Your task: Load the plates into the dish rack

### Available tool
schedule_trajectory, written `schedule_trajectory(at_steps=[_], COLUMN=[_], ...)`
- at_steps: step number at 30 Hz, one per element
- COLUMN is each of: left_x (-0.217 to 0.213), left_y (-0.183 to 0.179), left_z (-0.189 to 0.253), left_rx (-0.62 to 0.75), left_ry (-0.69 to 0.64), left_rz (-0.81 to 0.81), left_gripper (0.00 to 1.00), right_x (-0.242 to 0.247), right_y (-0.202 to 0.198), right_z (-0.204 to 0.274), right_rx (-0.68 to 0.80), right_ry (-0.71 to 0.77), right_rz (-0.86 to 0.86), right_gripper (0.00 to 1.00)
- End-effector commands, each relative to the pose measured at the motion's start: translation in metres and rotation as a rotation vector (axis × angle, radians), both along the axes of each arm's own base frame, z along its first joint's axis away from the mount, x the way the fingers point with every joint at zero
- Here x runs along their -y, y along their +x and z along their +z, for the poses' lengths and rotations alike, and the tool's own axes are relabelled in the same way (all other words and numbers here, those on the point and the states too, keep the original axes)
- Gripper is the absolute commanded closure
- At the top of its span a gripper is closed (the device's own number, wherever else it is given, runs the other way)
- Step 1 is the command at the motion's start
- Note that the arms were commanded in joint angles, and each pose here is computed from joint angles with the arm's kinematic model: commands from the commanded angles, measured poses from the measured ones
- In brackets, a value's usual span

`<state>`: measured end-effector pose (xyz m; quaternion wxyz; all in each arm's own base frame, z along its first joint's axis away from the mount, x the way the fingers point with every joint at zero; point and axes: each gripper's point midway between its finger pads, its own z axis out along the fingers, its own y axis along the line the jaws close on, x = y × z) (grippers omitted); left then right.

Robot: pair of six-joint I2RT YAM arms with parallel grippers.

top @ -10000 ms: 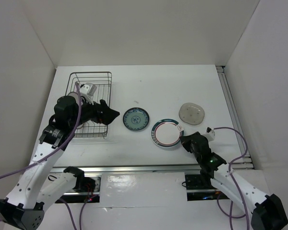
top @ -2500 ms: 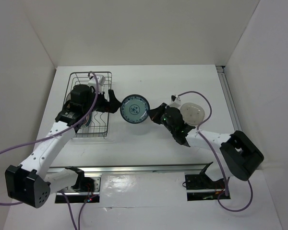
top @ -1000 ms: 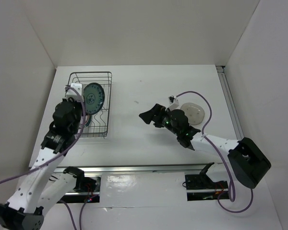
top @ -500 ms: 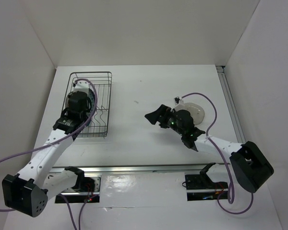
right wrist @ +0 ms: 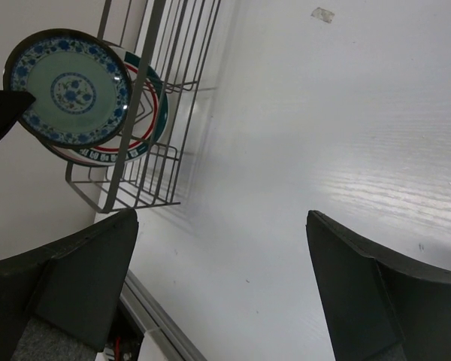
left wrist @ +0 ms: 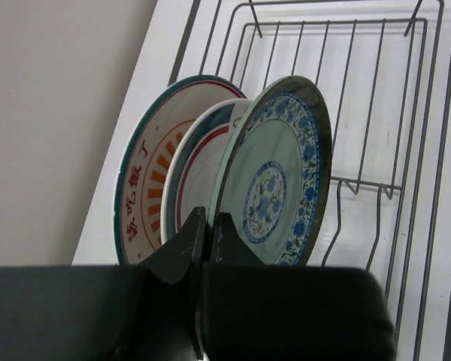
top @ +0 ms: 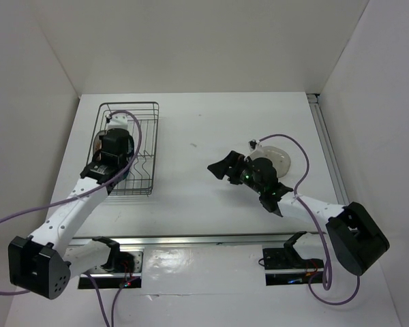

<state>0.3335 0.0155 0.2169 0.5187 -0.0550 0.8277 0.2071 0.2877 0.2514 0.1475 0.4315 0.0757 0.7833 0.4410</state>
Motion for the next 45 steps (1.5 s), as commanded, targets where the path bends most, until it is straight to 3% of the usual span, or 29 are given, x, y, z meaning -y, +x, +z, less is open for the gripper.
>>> schedule_trajectory(at_steps=[1,5,8,16,19,22,26,27,28,31,32,33,34,37,41,45], left_x=[0.004,0.006,0.014,0.033,0.038,0.039,0.040,0.042,0.041,0.041,0.042,0.042,0.043,0.054,0.073,0.099], left_y=[0.013,0.016,0.020,0.030,0.031,0.033,0.032,0.030,0.029,0.024,0.022,0.020,0.015,0.002,-0.017,-0.027], left_z=[0.019,0.010,0.002,-0.021,-0.033,-0.036,-0.028,-0.020,-0.016,0.001,0.006,0.012,0.026,0.058,0.091,0.094], left_rx=[0.059,0.026,0.001,-0.083,-0.130,-0.161,-0.138,-0.117,-0.107,-0.050,-0.035,-0.013,0.031,0.140,0.306,0.289], left_ry=[-0.036,-0.034,-0.052,-0.092,-0.102,-0.103,-0.113,-0.124,-0.118,-0.135,-0.143,-0.157,-0.178,-0.259,-0.340,-0.361], left_rz=[0.007,0.012,-0.032,-0.114,-0.128,-0.121,-0.130,-0.141,-0.147,-0.160,-0.169,-0.166,-0.175,-0.249,-0.392,-0.566], left_gripper=[1.00,1.00,0.91,0.89,0.79,0.76,0.62,0.48,0.42,0.27,0.22,0.06,0.00,0.00,0.00,0.00], right_x=[0.004,0.008,0.008,0.012,0.015,0.018,0.033,0.037,0.041,0.083,0.097,0.112,0.137,0.172,0.197,0.204], right_y=[0.003,0.000,0.000,-0.001,0.001,0.001,0.004,0.006,0.007,0.012,0.012,0.009,0.003,-0.013,-0.023,-0.014], right_z=[0.014,0.010,0.010,0.007,0.011,0.009,0.002,0.004,0.002,-0.019,-0.014,-0.019,-0.033,-0.035,-0.050,-0.052], right_rx=[0.057,0.043,0.043,0.038,0.046,0.036,0.030,0.043,0.034,-0.044,-0.083,-0.118,-0.161,-0.200,-0.245,-0.275], right_ry=[0.029,0.032,0.032,0.041,0.046,0.036,-0.017,-0.041,-0.054,-0.182,-0.143,-0.147,-0.196,-0.095,-0.140,-0.150], right_rz=[-0.008,-0.010,-0.010,-0.021,-0.030,-0.047,-0.121,-0.136,-0.158,-0.365,-0.465,-0.548,-0.661,-0.857,-0.994,-1.083], right_gripper=[0.00,0.00,0.00,0.00,0.00,0.00,0.00,0.00,0.00,0.00,0.00,0.00,0.00,0.00,0.02,0.04])
